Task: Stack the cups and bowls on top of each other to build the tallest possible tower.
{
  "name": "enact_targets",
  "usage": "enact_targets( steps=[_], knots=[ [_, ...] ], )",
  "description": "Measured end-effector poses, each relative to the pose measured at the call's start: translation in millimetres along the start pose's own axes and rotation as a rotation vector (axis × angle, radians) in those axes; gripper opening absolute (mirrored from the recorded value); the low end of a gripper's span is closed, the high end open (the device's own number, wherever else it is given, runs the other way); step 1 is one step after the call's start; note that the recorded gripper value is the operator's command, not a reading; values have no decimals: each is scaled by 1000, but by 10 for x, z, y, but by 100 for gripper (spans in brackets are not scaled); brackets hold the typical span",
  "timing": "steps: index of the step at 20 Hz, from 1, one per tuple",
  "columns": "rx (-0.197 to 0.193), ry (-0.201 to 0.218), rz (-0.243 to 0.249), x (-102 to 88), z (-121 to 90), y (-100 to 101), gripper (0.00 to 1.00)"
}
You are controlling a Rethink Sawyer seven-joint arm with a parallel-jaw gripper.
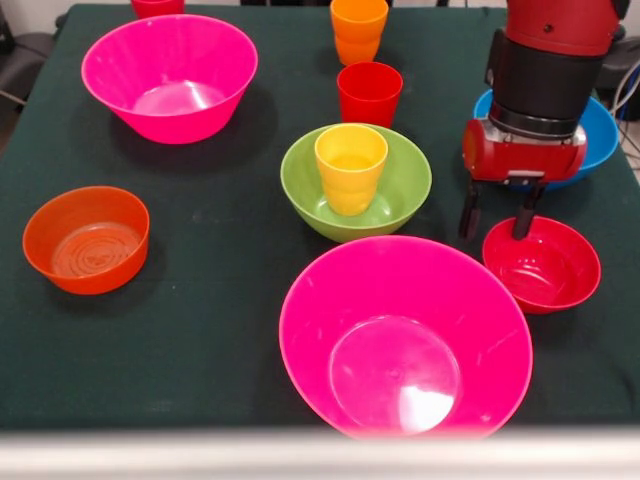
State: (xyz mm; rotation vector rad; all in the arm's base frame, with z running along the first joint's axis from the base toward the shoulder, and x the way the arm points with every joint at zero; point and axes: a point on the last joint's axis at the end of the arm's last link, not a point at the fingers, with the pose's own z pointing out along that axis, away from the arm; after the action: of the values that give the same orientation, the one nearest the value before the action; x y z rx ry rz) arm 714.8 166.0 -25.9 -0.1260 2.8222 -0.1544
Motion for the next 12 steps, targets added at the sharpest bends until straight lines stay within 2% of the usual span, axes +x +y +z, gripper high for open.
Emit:
enact_targets(
  steps=[7, 12],
  knots=[
    [28, 17, 6, 219, 143, -92, 100],
    [48, 35, -1, 349, 210, -72, 100]
  ],
)
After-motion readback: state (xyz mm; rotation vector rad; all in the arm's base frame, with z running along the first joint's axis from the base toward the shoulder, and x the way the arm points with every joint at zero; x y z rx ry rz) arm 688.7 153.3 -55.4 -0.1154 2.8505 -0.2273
